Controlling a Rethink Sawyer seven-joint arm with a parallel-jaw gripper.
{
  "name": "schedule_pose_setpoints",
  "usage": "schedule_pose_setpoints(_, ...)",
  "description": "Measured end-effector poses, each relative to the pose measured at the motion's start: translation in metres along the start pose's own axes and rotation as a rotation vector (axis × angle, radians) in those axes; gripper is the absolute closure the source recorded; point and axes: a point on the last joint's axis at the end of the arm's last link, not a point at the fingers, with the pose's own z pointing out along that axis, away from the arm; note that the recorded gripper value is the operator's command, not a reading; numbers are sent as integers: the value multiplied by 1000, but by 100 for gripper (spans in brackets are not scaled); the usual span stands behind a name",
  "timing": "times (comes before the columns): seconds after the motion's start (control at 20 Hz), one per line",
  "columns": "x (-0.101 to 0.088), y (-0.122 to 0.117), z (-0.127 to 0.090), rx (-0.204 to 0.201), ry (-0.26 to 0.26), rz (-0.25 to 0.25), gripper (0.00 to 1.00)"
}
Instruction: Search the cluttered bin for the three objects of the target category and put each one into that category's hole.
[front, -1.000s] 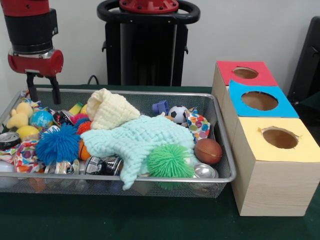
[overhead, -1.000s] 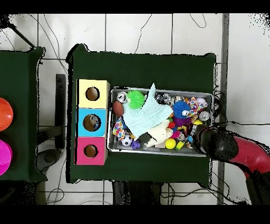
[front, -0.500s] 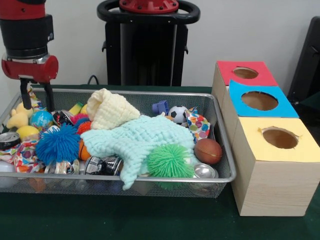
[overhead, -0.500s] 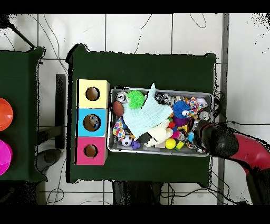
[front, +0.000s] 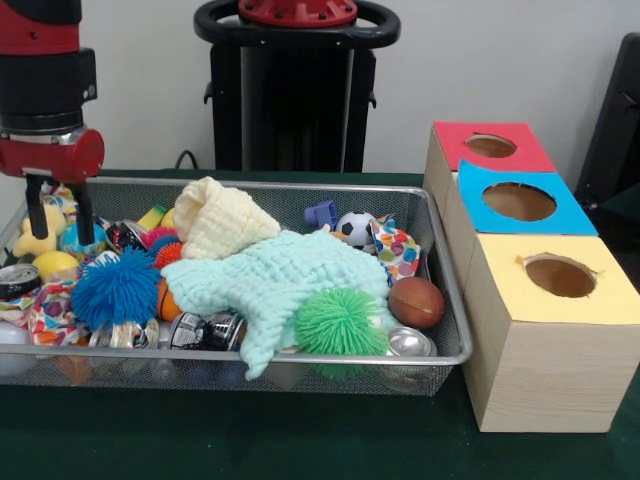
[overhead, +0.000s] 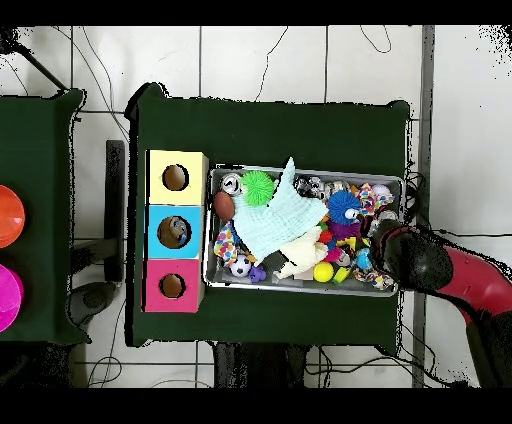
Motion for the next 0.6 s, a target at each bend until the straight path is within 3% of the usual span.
schedule_pose_setpoints(0.3,-3,13,5,-5,1,-18,0)
schedule_pose_setpoints(0.6,-19,57,8,-12,-14,-85,0)
